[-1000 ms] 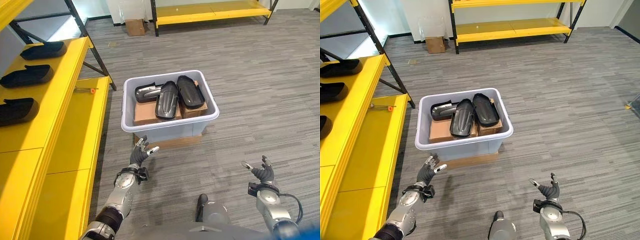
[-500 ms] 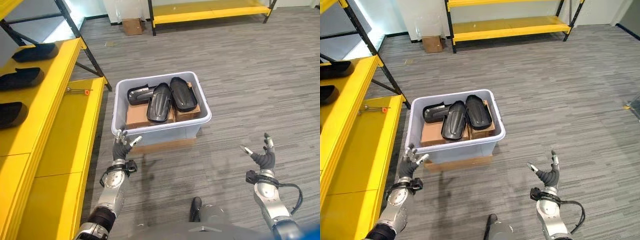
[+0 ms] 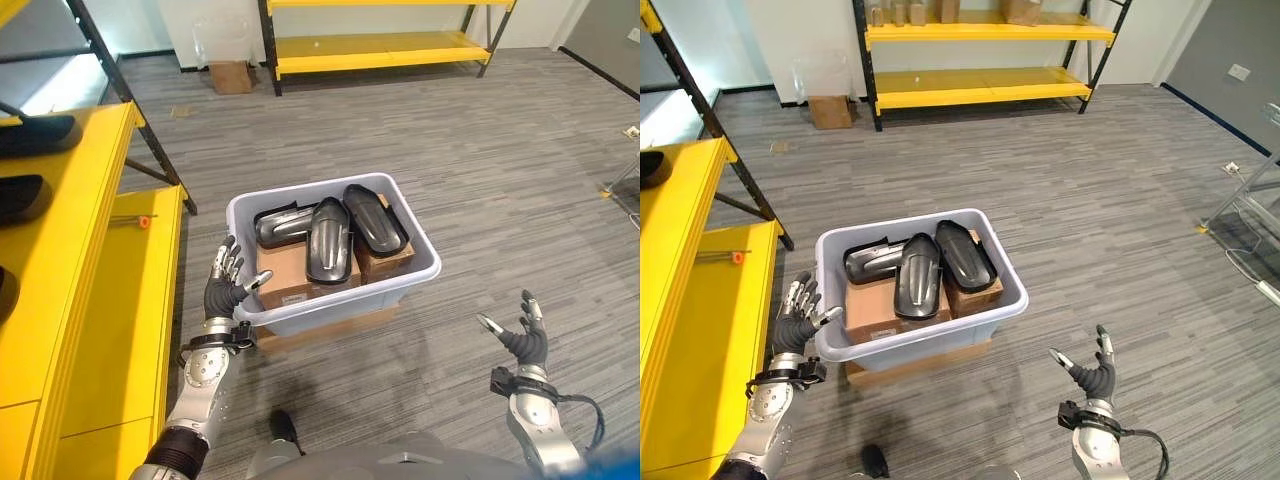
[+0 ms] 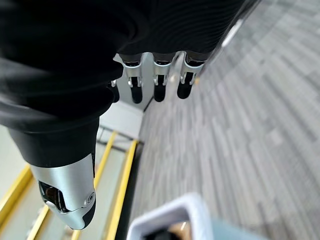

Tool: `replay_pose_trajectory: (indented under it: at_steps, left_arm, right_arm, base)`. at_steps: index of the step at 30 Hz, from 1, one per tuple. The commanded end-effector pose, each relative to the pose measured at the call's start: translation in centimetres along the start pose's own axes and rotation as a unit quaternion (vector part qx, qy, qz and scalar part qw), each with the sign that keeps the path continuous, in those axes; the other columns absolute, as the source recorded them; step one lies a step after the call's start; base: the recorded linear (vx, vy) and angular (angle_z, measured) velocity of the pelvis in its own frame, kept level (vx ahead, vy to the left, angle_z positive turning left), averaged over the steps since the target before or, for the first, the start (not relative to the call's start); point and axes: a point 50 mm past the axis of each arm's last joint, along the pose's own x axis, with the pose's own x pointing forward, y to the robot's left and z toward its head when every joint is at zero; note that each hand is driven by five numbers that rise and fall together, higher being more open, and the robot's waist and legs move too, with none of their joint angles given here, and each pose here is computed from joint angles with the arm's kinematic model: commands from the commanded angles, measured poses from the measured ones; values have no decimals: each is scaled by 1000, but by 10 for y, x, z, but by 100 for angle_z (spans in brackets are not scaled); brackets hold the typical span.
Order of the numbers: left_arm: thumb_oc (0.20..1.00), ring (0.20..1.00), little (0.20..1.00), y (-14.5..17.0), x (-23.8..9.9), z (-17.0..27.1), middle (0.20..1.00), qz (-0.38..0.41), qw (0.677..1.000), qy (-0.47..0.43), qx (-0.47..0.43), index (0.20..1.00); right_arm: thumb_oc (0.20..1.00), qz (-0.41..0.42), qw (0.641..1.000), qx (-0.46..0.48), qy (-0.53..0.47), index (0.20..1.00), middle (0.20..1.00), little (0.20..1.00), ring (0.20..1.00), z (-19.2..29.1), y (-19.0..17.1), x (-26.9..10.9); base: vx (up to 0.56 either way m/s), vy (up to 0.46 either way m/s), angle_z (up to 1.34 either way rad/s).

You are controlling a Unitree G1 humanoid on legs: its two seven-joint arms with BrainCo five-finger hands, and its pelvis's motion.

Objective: Move parts from the plastic box to the shelf.

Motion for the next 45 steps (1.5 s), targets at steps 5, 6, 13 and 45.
replay_pose_trajectory:
  at_steps: [5,6,13,45]
  left_arm:
    - [1000,1000,1000,-5,6,21,1000,-27,998,-57,-13,1000]
    - [1000,1000,1000,-5,6,21,1000,-34,998,-55,-18,1000]
    - [1000,1000,1000,-16,18,24,1000,-50,997,-61,-15,1000]
    - [1000,1000,1000,-22,4,11,1000,-110,993,17,-49,1000]
  right_arm:
    - [1000,6,991,-12,-131,1000,1000,1000,1000,55,0,31]
    - [1000,6,989,-18,-149,1000,1000,1000,1000,61,0,33]
    - [1000,21,984,-17,-176,1000,1000,1000,1000,76,16,37]
    - [1000,238,946,-73,-206,1000,1000,1000,1000,95,45,47]
  base:
    - [25,80,6]
    - [19,108,0]
    - [36,125,-28]
    - [132,-176,4]
